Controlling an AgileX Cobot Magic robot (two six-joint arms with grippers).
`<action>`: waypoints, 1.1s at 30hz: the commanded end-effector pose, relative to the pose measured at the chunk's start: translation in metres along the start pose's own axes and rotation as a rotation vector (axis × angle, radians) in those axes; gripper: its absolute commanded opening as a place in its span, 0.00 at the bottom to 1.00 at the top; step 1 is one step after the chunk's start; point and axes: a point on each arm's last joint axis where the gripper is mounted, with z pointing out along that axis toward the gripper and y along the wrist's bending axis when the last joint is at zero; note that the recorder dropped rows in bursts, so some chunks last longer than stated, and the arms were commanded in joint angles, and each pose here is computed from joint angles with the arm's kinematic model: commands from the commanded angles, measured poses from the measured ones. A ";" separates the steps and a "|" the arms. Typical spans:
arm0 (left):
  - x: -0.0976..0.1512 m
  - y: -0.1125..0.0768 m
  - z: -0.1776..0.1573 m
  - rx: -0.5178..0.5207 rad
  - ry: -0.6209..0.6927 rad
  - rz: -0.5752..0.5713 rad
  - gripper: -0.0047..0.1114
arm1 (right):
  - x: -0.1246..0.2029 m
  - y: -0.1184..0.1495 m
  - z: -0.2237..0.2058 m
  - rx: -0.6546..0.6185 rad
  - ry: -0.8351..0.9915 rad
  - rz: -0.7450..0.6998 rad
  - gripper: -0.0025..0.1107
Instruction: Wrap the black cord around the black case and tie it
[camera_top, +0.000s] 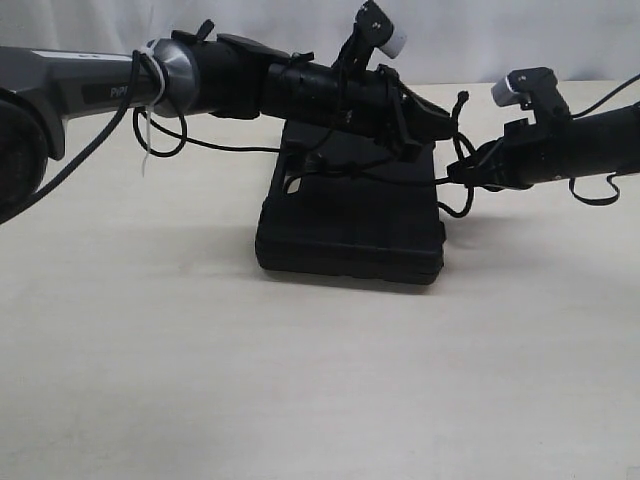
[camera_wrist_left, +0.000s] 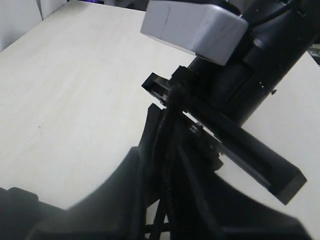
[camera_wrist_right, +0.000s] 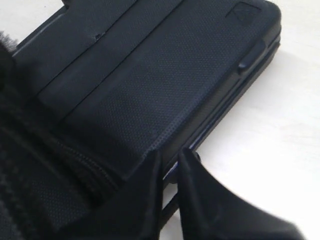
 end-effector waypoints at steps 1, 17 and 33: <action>-0.002 -0.007 -0.002 0.075 0.011 0.033 0.12 | -0.001 0.004 -0.001 -0.043 -0.007 -0.017 0.12; 0.006 -0.007 -0.003 0.086 0.092 0.079 0.50 | -0.002 0.005 -0.001 -0.048 -0.010 -0.043 0.12; -0.005 -0.013 0.018 0.002 -0.054 -0.009 0.50 | -0.002 0.008 -0.001 -0.086 -0.019 -0.083 0.12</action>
